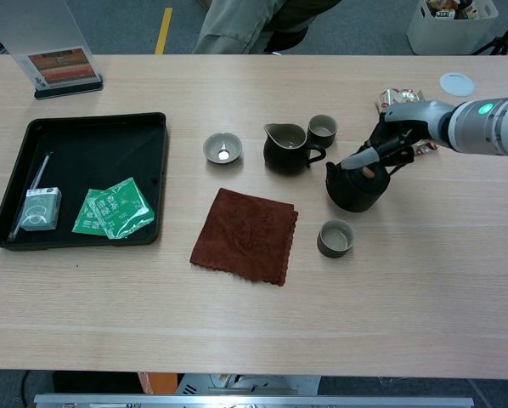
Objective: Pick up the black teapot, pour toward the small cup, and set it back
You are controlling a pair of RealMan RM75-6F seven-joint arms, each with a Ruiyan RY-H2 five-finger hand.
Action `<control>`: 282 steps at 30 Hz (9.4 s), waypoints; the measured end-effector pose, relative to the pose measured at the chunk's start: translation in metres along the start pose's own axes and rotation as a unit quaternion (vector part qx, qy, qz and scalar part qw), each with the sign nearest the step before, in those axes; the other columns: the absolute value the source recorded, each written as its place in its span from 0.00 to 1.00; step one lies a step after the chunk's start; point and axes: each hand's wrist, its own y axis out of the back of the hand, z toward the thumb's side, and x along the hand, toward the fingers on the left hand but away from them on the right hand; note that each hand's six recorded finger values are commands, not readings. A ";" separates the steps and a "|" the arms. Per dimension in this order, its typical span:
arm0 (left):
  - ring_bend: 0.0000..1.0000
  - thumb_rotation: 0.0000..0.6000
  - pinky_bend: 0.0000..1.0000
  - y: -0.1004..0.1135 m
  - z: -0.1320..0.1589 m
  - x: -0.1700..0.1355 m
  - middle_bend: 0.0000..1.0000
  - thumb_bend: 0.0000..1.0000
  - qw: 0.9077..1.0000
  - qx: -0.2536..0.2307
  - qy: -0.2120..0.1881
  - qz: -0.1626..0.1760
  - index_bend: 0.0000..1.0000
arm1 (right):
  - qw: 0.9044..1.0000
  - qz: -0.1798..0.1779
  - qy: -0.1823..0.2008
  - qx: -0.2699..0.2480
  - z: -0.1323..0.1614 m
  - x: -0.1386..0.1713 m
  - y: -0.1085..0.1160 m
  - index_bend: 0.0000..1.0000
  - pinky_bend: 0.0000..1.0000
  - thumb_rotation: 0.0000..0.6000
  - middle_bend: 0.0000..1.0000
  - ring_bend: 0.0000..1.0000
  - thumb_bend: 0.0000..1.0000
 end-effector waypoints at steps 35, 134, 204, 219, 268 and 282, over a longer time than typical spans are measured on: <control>0.00 1.00 0.00 0.000 -0.003 -0.001 0.00 0.22 1.000 -0.002 0.001 0.002 0.02 | 0.994 -0.070 0.029 0.082 0.026 0.022 0.040 0.92 0.12 0.51 0.88 0.87 0.83; 0.00 1.00 0.00 -0.002 -0.014 -0.011 0.00 0.22 1.000 -0.006 0.025 0.011 0.02 | 0.857 -0.265 -0.063 0.437 0.082 -0.058 0.060 0.92 0.13 0.58 0.87 0.87 0.82; 0.00 1.00 0.00 -0.004 -0.018 -0.015 0.00 0.22 0.999 -0.006 0.030 0.011 0.02 | 0.861 -0.276 -0.045 0.425 0.084 -0.058 0.042 0.92 0.13 0.65 0.87 0.86 0.79; 0.00 1.00 0.00 -0.004 -0.015 -0.012 0.00 0.22 1.000 -0.005 0.024 0.008 0.02 | 0.909 -0.266 0.005 0.320 0.078 -0.030 0.049 0.92 0.13 0.68 0.86 0.86 0.78; 0.00 1.00 0.00 -0.016 -0.010 -0.007 0.00 0.22 1.000 -0.013 0.013 -0.009 0.02 | 0.942 -0.134 0.040 0.306 0.004 -0.020 -0.043 0.92 0.15 0.68 0.82 0.77 0.78; 0.00 1.00 0.00 -0.015 -0.010 -0.006 0.00 0.22 1.000 -0.013 0.011 -0.007 0.02 | 0.940 -0.122 0.040 0.315 0.003 -0.017 -0.043 0.71 0.10 0.68 0.61 0.55 0.49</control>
